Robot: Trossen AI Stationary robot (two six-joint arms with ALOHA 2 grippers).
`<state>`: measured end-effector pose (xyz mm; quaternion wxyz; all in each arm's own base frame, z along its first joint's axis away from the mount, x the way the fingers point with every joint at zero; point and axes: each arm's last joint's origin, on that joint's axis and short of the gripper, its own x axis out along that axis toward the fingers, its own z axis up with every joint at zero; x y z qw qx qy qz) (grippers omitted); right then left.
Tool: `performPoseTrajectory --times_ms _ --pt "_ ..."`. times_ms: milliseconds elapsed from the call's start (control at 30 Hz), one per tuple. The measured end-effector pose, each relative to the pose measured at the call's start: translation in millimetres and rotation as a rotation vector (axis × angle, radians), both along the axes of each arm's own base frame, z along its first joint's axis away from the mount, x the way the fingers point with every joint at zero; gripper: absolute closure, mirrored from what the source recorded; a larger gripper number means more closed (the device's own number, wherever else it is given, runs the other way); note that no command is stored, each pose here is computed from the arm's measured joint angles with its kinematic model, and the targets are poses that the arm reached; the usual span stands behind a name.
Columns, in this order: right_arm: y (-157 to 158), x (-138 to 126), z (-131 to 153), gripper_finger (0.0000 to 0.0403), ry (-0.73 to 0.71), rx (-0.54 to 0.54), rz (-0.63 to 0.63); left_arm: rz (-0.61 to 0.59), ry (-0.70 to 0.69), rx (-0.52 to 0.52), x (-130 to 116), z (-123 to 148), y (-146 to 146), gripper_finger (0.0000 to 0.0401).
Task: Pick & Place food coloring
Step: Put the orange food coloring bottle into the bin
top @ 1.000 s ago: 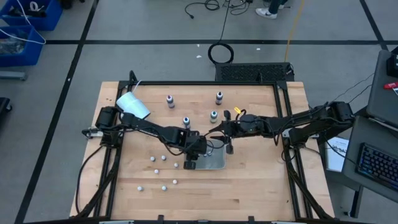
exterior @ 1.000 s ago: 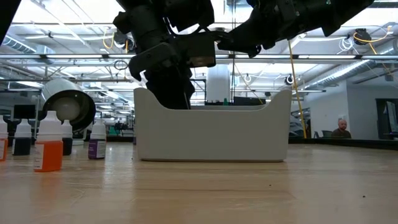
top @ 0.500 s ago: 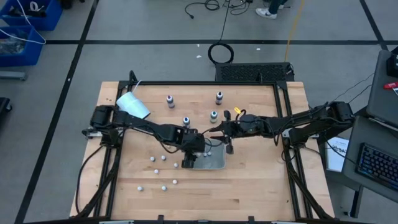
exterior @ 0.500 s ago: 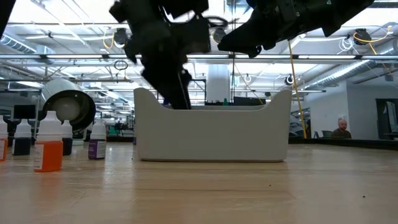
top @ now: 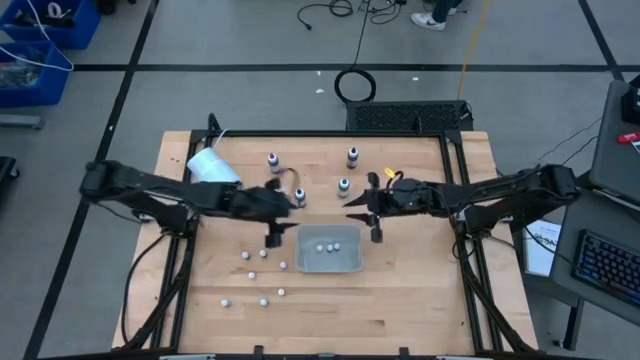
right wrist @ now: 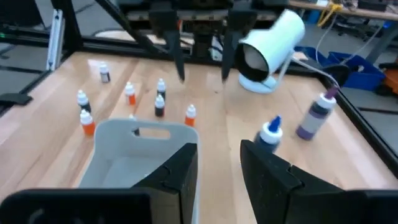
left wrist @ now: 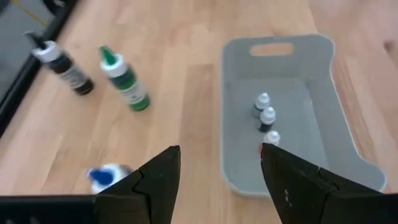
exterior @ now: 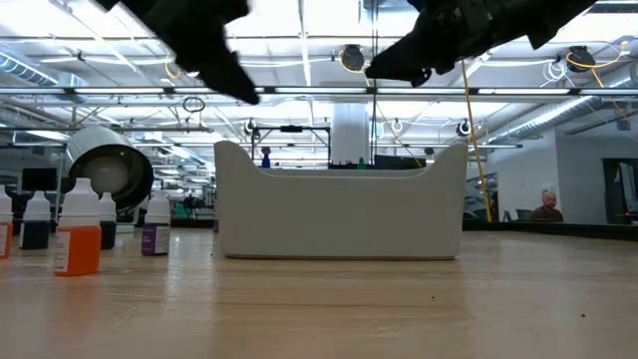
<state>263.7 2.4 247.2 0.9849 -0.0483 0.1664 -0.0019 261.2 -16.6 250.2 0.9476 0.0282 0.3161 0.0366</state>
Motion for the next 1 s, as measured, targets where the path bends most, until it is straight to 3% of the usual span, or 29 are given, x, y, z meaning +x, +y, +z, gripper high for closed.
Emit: performPoseTrajectory --times_ms 200,533,800,1000 --pt "-3.6 -13.3 16.2 0.0289 -0.049 -0.007 -0.012 0.025 -0.207 -0.023 -55.6 -20.2 8.8 0.0176" --pt "-3.4 -19.0 27.3 0.0289 -0.11 -0.077 0.012 0.035 -0.474 -0.019 -110.5 -35.2 13.1 0.0176" --pt "-3.4 -20.9 17.8 0.0289 -0.08 -0.065 0.009 0.034 -0.518 -0.045 -127.0 -46.9 13.6 0.0176" --pt "-3.5 -22.9 9.0 0.0289 -0.055 -0.065 0.006 -0.072 -0.383 -0.137 -124.3 -52.3 5.7 0.0176"
